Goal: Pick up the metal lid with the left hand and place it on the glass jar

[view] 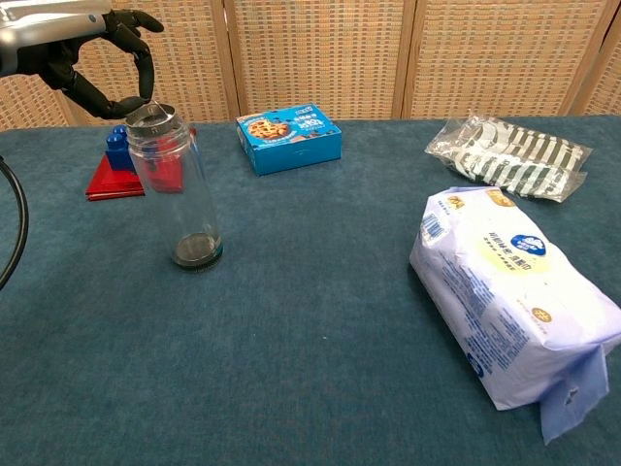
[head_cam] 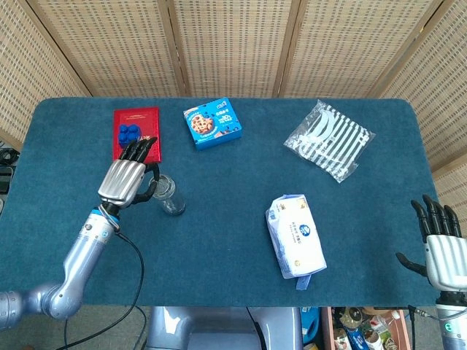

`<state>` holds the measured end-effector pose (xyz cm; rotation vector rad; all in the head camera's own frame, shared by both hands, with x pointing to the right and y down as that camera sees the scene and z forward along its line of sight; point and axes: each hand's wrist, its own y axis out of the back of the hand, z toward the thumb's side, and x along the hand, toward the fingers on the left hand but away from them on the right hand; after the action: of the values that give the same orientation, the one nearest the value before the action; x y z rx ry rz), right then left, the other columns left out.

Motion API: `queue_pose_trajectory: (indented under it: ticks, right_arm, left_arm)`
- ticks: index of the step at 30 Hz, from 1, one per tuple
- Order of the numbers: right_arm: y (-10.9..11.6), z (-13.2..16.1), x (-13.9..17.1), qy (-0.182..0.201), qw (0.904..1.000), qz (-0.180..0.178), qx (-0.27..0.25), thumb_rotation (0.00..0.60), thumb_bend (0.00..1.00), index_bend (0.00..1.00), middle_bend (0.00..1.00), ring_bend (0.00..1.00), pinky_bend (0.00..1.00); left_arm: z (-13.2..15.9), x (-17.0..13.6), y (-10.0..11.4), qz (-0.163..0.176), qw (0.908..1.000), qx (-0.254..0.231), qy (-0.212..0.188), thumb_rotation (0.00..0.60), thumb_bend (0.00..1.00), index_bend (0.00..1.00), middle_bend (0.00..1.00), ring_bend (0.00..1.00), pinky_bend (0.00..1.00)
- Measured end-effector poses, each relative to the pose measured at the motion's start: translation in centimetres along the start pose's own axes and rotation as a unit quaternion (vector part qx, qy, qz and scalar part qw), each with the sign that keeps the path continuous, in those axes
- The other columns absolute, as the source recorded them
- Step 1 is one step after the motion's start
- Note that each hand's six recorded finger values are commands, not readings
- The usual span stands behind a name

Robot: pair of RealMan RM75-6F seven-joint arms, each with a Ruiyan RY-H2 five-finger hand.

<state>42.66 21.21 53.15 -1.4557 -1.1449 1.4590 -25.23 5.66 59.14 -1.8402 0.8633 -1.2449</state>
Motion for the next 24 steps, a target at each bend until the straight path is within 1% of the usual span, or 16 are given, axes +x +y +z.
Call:
queue_pose_trajectory:
  ticks: [4, 6, 7, 8, 10, 11, 12, 19, 21, 23, 24]
  right_arm:
    - [0.0, 0.0, 0.0, 0.000, 1.0000, 0.001, 0.000, 0.600, 0.00, 0.00, 0.00, 0.00, 0.00]
    - [0.0, 0.0, 0.0, 0.000, 1.0000, 0.001, 0.000, 0.600, 0.00, 0.00, 0.00, 0.00, 0.00]
    - [-0.1, 0.0, 0.0, 0.000, 1.0000, 0.001, 0.000, 0.600, 0.00, 0.00, 0.00, 0.00, 0.00]
    - [-0.1, 0.0, 0.0, 0.000, 1.0000, 0.002, 0.001, 0.600, 0.00, 0.00, 0.00, 0.00, 0.00]
    - [-0.1, 0.1, 0.0, 0.000, 1.0000, 0.002, 0.001, 0.600, 0.00, 0.00, 0.00, 0.00, 0.00]
    - [-0.1, 0.1, 0.0, 0.000, 1.0000, 0.001, 0.001, 0.600, 0.00, 0.00, 0.00, 0.00, 0.00]
    - [-0.1, 0.0, 0.0, 0.000, 1.0000, 0.001, 0.001, 0.600, 0.00, 0.00, 0.00, 0.00, 0.00]
    - [-0.1, 0.0, 0.0, 0.000, 1.0000, 0.001, 0.000, 0.600, 0.00, 0.00, 0.00, 0.00, 0.00]
    - [-0.1, 0.0, 0.1, -0.001, 1.0000, 0.001, 0.000, 0.600, 0.00, 0.00, 0.00, 0.00, 0.00]
    - [-0.1, 0.0, 0.0, -0.001, 1.0000, 0.002, -0.001, 0.600, 0.00, 0.00, 0.00, 0.00, 0.00]
    - [-0.1, 0.0, 0.0, -0.001, 1.0000, 0.003, -0.001, 0.600, 0.00, 0.00, 0.00, 0.00, 0.00]
  left_arm:
    - [0.0, 0.0, -0.2, -0.002, 1.0000, 0.002, -0.002, 0.600, 0.48, 0.57, 0.00, 0.00, 0.00]
    - [0.0, -0.1, -0.2, -0.003, 1.0000, 0.002, -0.002, 0.600, 0.48, 0.51, 0.00, 0.00, 0.00]
    - [-0.1, -0.1, -0.3, -0.004, 1.0000, 0.000, -0.001, 0.600, 0.48, 0.43, 0.00, 0.00, 0.00]
    - [-0.1, -0.1, -0.3, -0.005, 1.0000, -0.001, -0.001, 0.600, 0.48, 0.30, 0.00, 0.00, 0.00]
    - [-0.2, -0.1, -0.3, -0.006, 1.0000, -0.003, 0.000, 0.600, 0.49, 0.12, 0.00, 0.00, 0.00]
    - [-0.3, -0.1, -0.3, -0.007, 1.0000, -0.004, 0.000, 0.600, 0.49, 0.03, 0.00, 0.00, 0.00]
    - [-0.3, -0.2, -0.3, -0.007, 1.0000, -0.006, 0.000, 0.600, 0.48, 0.01, 0.00, 0.00, 0.00]
    - [-0.6, -0.5, 0.4, -0.001, 0.9998, -0.021, -0.002, 0.600, 0.48, 0.00, 0.00, 0.00, 0.00]
    - [-0.9, -0.8, 1.0, 0.009, 0.9996, -0.025, -0.001, 0.600, 0.41, 0.00, 0.00, 0.00, 0.00]
    - [-2.0, -1.7, 2.1, 0.028, 0.9992, -0.028, 0.008, 0.600, 0.29, 0.00, 0.00, 0.00, 0.00]
    - [-2.6, -2.2, 2.6, 0.037, 0.9988, -0.029, 0.013, 0.600, 0.26, 0.00, 0.00, 0.00, 0.00]
